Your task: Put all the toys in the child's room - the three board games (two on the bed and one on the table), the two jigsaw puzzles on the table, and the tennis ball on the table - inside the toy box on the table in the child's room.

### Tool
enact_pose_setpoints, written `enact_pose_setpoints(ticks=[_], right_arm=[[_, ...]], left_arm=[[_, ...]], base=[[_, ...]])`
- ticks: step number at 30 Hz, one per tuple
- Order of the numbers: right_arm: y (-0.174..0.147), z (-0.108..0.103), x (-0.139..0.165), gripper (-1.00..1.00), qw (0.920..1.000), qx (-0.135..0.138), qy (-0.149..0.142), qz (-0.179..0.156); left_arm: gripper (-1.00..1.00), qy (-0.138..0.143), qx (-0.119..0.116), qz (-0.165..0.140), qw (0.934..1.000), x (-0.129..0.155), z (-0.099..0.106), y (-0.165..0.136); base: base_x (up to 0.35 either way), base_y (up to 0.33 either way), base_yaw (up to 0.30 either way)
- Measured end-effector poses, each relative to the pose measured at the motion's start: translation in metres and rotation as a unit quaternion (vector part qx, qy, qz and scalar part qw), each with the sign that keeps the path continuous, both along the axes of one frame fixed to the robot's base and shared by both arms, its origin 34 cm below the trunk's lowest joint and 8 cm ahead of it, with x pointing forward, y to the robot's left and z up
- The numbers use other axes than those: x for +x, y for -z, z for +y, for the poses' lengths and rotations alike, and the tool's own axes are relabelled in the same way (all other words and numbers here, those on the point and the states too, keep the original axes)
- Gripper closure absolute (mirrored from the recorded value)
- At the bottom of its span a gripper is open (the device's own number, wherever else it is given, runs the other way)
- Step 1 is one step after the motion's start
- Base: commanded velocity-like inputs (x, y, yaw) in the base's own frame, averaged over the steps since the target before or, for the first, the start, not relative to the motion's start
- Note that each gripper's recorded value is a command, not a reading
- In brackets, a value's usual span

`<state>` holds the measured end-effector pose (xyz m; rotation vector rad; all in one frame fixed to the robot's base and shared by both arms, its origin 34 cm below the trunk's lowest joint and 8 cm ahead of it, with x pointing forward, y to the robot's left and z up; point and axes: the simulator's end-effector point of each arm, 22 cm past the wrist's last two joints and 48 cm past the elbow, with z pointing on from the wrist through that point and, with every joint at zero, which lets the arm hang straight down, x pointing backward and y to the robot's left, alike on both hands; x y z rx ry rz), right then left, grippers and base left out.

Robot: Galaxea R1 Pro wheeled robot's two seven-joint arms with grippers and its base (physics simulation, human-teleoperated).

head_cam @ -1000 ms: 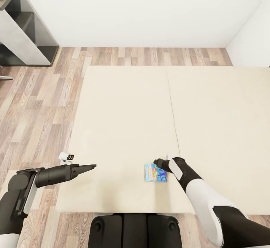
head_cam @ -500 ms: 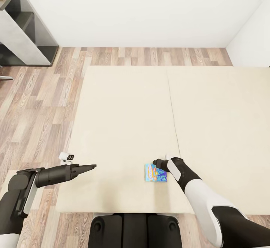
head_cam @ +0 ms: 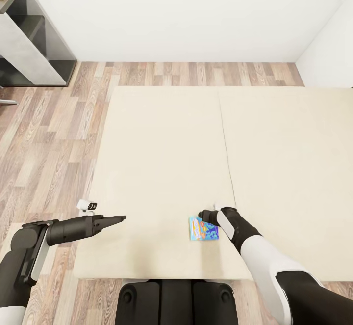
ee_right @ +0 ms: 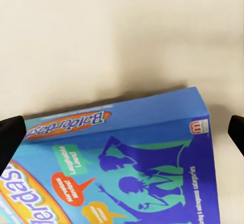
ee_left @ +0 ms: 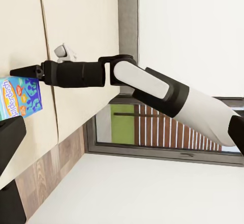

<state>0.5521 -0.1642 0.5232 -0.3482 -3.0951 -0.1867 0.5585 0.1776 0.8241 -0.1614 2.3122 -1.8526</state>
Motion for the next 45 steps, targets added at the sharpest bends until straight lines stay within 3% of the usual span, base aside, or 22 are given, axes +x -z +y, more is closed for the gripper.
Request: enact_pose_setpoints(ticks=[8, 14, 20, 45], right_arm=[[0.0, 0.001, 0.002, -1.0, 1.0, 0.003, -0.004, -0.003], [-0.003, 0.014, 0.006, -1.0, 0.9993, 0.035, -0.002, -0.011], [-0.004, 0.019, 0.008, -1.0, 0.9988, 0.046, 0.0, -0.015], [-0.004, 0.015, 0.007, -1.0, 0.9987, 0.049, 0.007, -0.012]], left_arm=[[-1.0, 0.0, 0.0, 0.0, 1.0, 0.0, 0.0, 0.0], [-1.0, 0.0, 0.0, 0.0, 1.0, 0.0, 0.0, 0.0], [-1.0, 0.0, 0.0, 0.0, 1.0, 0.0, 0.0, 0.0], [-1.0, 0.0, 0.0, 0.0, 1.0, 0.0, 0.0, 0.0]], base=[[0.0, 0.0, 0.0], [0.0, 0.0, 0.0], [0.0, 0.0, 0.0], [0.0, 0.0, 0.0]])
